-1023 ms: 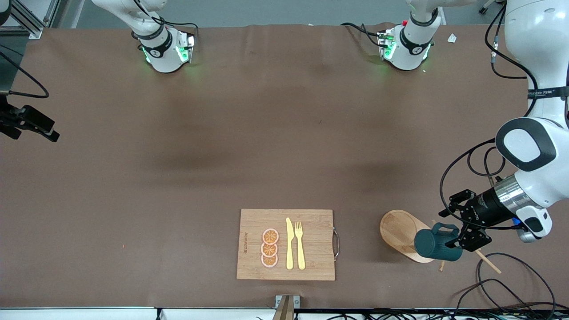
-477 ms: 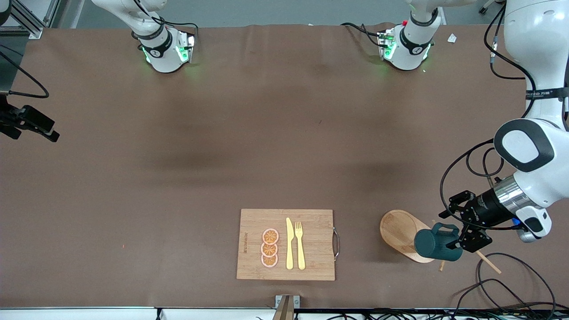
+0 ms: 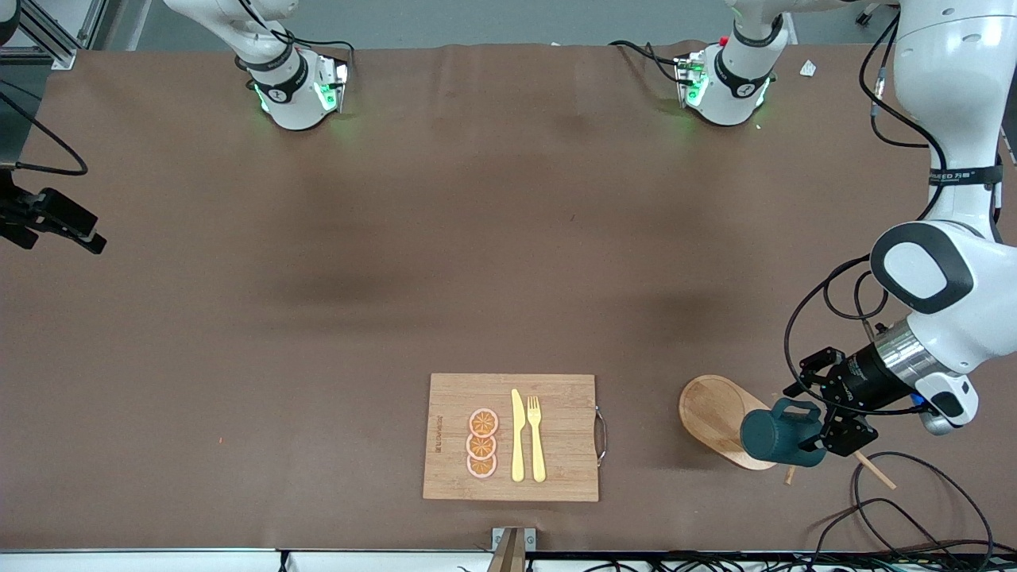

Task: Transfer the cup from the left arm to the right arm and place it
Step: 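Reach the left gripper to the teal mug on the wooden stand, then close the left gripper on the teal mug's rim, then lift the teal mug off the stand with the left gripper, then lower the teal mug onto the table and open the left gripper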

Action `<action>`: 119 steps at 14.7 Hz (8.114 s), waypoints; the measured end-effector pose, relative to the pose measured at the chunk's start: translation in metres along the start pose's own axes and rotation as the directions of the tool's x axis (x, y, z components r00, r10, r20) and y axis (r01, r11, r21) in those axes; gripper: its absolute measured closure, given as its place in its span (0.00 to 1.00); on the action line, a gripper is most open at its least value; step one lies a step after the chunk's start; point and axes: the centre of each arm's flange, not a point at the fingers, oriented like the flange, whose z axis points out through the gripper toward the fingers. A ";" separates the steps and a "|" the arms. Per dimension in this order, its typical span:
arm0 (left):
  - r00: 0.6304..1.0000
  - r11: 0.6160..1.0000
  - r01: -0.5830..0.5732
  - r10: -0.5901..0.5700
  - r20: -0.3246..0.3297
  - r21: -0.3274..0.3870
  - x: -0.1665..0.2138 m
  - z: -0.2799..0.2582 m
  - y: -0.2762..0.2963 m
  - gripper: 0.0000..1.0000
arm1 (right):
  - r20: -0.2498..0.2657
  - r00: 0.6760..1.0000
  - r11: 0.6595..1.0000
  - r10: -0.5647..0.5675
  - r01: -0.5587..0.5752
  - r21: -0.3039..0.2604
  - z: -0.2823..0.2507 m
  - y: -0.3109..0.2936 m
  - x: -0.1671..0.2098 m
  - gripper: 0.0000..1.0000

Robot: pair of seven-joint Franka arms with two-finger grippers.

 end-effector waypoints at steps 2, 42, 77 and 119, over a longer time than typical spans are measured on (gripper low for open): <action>1.000 1.000 -0.001 0.001 -0.007 -0.011 -0.002 0.004 0.001 0.00 | 0.000 1.000 1.000 0.000 0.000 0.000 0.000 0.000 0.000 0.00; 0.999 0.997 0.039 -0.037 0.025 -0.072 -0.059 0.007 0.017 0.19 | -0.001 1.000 1.000 0.000 0.000 0.000 0.000 0.000 0.000 0.00; 0.235 0.315 -0.896 0.934 -0.268 0.313 -0.549 0.213 -0.219 0.19 | -0.001 1.000 1.000 -0.001 0.001 0.000 0.000 0.000 0.000 0.00; -0.030 0.260 -0.895 0.776 -0.630 0.363 -0.681 0.268 -0.492 0.00 | 0.000 1.000 1.000 0.000 0.000 0.000 0.000 0.000 0.000 0.00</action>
